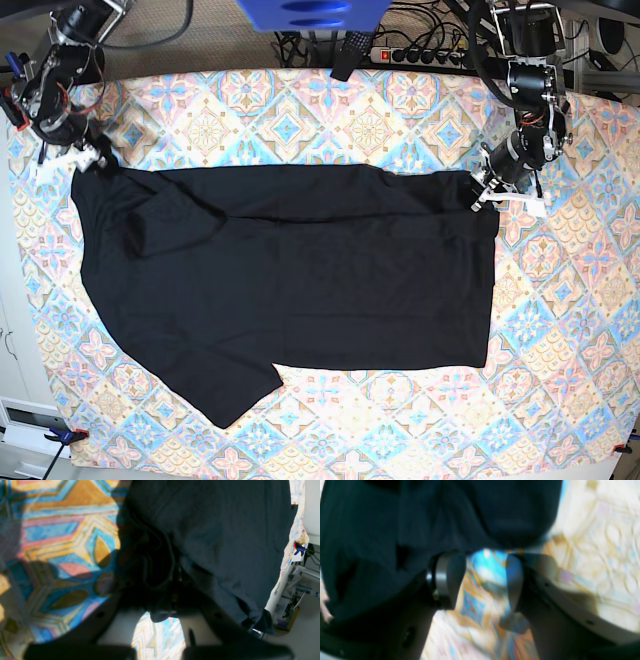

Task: Fold the T-shirt properly
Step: 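Lower the shoulder edge with both grippers and adjust the grip, then drag the shirt by its shoulders with both grippers toward the robot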

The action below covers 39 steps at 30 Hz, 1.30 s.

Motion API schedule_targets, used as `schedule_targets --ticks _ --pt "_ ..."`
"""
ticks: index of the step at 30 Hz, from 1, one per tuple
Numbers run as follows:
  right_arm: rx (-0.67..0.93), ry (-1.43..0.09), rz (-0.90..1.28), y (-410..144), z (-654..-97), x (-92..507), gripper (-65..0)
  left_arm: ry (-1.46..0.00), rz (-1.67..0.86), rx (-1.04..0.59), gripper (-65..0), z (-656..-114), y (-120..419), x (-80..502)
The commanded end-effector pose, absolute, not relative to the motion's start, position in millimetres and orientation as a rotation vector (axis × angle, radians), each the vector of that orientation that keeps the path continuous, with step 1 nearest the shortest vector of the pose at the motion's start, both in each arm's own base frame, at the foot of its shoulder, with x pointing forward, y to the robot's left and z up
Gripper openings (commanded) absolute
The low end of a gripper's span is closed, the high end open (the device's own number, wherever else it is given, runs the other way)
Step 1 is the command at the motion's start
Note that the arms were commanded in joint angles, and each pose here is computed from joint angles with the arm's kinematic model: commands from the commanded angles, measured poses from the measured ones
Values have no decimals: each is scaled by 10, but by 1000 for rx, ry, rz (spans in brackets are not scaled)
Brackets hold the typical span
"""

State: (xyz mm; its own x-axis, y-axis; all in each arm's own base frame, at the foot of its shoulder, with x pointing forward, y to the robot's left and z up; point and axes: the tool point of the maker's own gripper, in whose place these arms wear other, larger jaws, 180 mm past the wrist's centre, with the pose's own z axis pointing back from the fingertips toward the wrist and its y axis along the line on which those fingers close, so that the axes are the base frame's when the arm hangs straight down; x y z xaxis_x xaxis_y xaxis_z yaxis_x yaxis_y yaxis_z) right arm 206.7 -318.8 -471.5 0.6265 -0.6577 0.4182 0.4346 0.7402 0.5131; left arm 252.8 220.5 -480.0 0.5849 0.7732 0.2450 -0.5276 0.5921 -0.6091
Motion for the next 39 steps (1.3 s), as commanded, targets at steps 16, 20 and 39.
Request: schedule_targets --ticks 16,20,39 --pt "328 -607 -641 -3364 -4826 2182 -325 -507 772 -425 -647 -4827 2492 2345" --pt "298 -613 -620 -3416 -4790 2318 -354 -502 773 -423 -647 -4837 2492 2323" --pt "171 -539 -600 -3646 -4800 1521 -635 -495 710 -373 -648 -4744 2585 2012"
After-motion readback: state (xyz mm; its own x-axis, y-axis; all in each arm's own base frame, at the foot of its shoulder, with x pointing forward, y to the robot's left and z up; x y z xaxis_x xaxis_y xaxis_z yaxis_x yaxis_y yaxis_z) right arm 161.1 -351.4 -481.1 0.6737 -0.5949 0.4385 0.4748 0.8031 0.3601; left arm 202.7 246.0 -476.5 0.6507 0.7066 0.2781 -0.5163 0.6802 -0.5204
